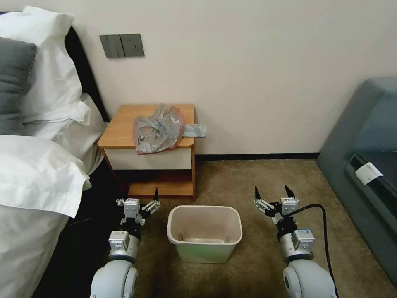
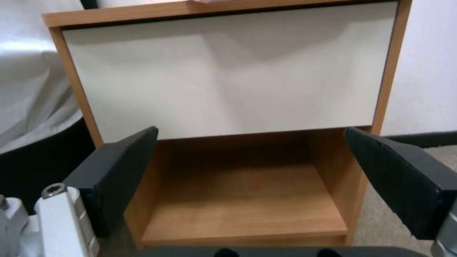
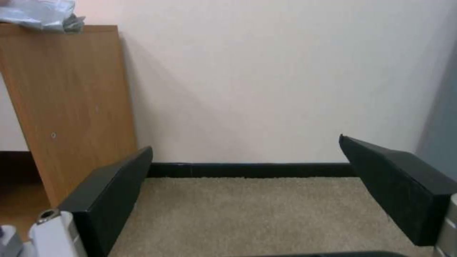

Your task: Pick up the garbage bag from the table and place it over the trash can.

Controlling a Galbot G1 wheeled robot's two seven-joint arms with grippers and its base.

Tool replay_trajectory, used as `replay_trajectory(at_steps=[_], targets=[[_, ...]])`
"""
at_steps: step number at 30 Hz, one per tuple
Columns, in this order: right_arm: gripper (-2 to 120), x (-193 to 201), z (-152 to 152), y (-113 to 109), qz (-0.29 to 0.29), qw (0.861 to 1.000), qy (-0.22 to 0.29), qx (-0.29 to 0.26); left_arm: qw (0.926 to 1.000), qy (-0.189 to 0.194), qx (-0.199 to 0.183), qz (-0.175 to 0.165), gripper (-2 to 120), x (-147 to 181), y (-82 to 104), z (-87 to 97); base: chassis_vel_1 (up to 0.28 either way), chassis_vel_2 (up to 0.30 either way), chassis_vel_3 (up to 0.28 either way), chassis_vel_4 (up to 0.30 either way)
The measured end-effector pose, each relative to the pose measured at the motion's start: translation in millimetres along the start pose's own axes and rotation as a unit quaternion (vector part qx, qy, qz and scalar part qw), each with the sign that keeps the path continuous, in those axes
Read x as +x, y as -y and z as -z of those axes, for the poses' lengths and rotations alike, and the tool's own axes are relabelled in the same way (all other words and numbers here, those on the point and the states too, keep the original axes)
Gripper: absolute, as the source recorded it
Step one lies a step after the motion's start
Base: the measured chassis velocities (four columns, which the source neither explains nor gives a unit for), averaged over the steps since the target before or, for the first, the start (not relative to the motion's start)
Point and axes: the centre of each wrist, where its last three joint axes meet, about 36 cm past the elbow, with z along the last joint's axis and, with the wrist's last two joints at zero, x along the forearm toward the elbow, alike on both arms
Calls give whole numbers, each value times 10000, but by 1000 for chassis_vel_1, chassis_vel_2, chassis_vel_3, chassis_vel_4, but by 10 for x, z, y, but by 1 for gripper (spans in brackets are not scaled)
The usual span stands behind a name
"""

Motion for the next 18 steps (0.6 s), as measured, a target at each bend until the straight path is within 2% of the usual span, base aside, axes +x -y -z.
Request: replay_trajectory(at_steps=[18], targets=[[100,0,0,0,0,10000,0,0,10000,0,0,0,98,0,0,0,0,0,0,0]])
